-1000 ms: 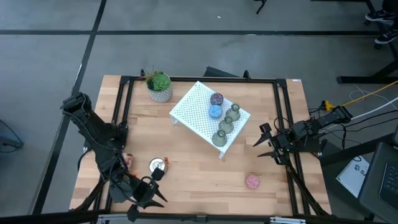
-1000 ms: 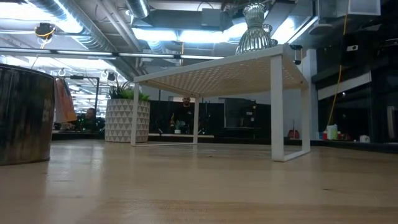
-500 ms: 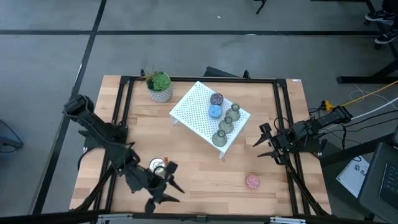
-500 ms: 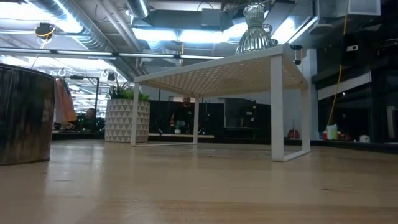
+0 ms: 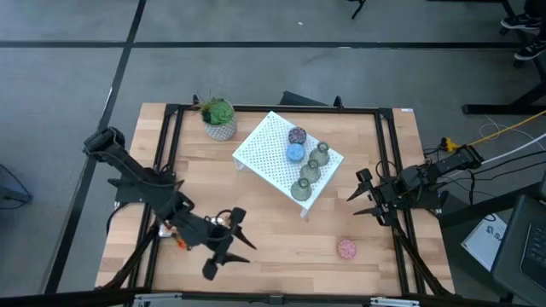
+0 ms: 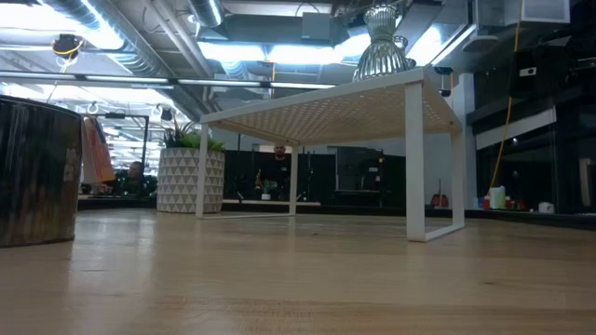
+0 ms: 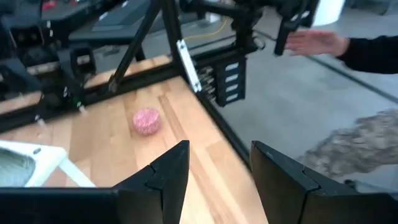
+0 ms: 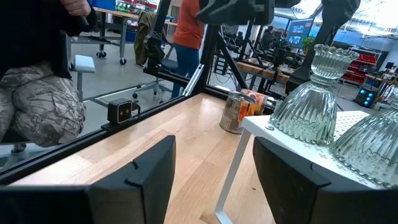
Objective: Pick & Place candle stick holders
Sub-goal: Put the pink patterned scented candle on the shelf aligned with the other blue patterned scented candle
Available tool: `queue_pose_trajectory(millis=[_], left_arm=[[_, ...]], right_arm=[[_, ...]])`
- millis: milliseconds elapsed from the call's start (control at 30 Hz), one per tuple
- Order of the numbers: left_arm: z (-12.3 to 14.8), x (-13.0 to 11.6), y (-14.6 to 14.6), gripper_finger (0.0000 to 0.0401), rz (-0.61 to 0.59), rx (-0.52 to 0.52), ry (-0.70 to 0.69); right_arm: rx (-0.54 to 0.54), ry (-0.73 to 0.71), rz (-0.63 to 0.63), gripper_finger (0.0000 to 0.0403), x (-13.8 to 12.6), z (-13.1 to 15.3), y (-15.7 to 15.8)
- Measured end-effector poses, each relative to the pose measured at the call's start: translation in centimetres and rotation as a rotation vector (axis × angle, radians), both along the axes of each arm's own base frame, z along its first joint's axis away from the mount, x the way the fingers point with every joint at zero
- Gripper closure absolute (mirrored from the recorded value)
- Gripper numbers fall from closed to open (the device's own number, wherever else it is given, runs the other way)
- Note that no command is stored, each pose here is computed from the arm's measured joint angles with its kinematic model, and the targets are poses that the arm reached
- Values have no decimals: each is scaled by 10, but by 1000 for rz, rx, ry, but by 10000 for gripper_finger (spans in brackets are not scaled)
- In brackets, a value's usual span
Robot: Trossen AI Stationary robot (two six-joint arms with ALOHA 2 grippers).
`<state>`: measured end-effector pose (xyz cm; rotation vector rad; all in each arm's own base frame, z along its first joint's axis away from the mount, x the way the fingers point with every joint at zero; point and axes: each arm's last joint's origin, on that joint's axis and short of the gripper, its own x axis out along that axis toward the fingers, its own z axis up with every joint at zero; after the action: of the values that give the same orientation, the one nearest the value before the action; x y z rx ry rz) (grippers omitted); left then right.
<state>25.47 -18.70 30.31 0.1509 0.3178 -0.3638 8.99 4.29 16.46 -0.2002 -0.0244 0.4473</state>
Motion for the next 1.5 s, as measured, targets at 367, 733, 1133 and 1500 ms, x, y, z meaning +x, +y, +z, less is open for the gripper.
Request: queue_pose_trajectory(millis=[367, 733, 1133, 1500], left_arm=[[38, -33, 18, 242, -55, -15, -84], [39, -39, 24, 243, -36, 34, -60], [38, -38, 30, 243, 155, 101, -81], [38, -36, 36, 243, 312, 135, -105]], right_arm=[[-159, -91, -35, 184, 0, 2, -1], [-63, -438, -55, 184, -5, 35, -3], [169, -241, -155, 212, -3, 59, -7], [82, 226, -68, 266, 24, 93, 10]])
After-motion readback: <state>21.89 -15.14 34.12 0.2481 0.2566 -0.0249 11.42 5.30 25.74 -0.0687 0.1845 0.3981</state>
